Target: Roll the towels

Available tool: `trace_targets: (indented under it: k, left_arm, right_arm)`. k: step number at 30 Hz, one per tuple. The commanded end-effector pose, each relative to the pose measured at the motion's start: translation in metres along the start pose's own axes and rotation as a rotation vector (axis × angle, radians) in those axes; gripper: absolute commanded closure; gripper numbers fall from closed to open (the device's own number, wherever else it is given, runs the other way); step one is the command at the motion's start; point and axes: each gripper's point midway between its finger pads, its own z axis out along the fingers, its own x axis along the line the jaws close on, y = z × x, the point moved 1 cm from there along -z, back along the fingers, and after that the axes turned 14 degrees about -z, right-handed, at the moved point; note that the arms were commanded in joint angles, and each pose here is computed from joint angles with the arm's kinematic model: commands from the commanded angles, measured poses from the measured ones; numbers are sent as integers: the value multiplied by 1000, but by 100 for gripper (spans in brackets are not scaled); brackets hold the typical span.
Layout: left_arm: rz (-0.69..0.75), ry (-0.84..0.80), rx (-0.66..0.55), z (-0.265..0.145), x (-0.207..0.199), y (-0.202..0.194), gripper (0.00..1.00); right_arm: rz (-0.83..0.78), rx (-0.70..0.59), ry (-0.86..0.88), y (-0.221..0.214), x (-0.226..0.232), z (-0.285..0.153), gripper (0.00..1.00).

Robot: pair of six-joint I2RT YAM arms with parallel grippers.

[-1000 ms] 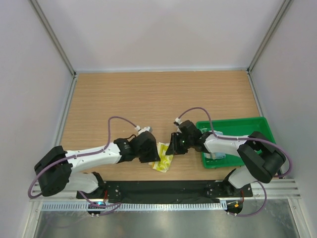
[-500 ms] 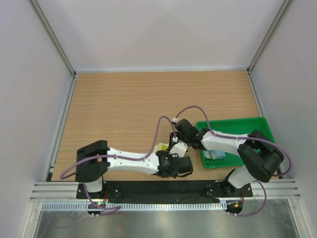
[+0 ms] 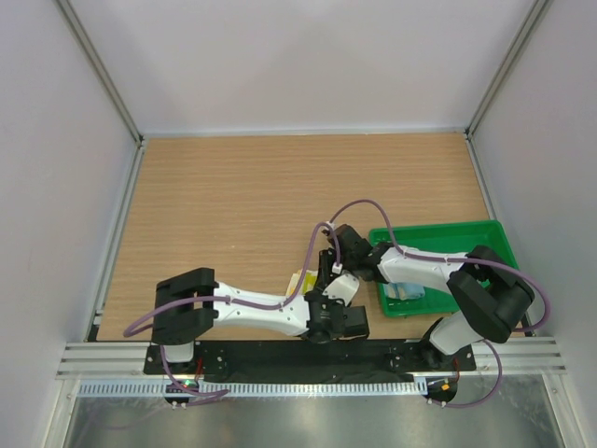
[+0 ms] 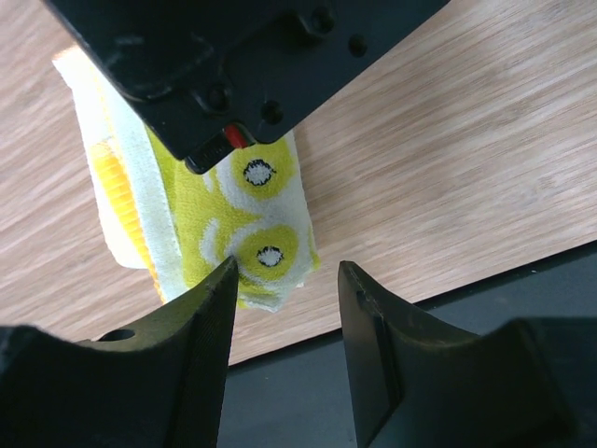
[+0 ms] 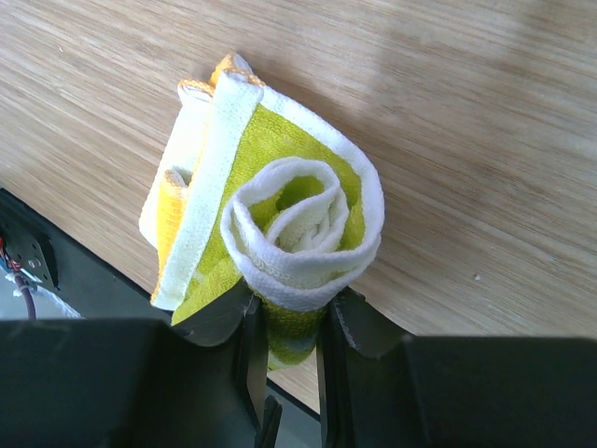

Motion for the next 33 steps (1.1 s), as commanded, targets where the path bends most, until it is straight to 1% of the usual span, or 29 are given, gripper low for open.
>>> trace_targets:
  k: [1, 3, 7, 11, 14, 17, 22, 24, 26, 27, 30, 31, 33]
  left_arm:
    - [27, 27, -120, -12, 1, 19, 51]
    - [26, 35, -144, -15, 2, 22, 51]
    - [31, 57, -152, -14, 4, 20, 51]
    - [53, 87, -139, -6, 3, 16, 46]
    - [53, 102, -119, 1, 4, 11, 45]
    - [39, 93, -76, 16, 6, 2, 46]
    - [36, 81, -55, 26, 8, -3, 50]
    - [33, 80, -35, 30, 10, -8, 53]
    - [23, 74, -24, 35, 10, -11, 62]
    - [13, 72, -18, 36, 11, -11, 69]
    - [1, 73, -13, 37, 18, -12, 78]
    - [-9, 64, -12, 37, 18, -12, 84]
    - [-38, 44, -15, 36, 23, -10, 89]
  right_arm:
    - [-14, 30, -22, -5, 0, -1, 95]
    - [-12, 32, -18, -4, 1, -1, 96]
    - [-15, 32, -15, -2, 3, -2, 96]
    - [-18, 34, -12, 1, 6, -4, 96]
    - [-18, 38, -6, 1, 8, -6, 96]
    - [-19, 30, 4, 5, 12, -9, 96]
    - [-13, 33, 6, 6, 13, -12, 96]
    - [-1, 37, 12, 5, 15, -11, 96]
    - [9, 44, 18, 4, 16, -10, 96]
    - [13, 47, 29, 4, 18, -10, 96]
    - [19, 58, 34, 2, 18, -10, 96]
    - [20, 60, 30, 2, 17, -10, 96]
    - [20, 72, 12, -1, 14, -9, 95]
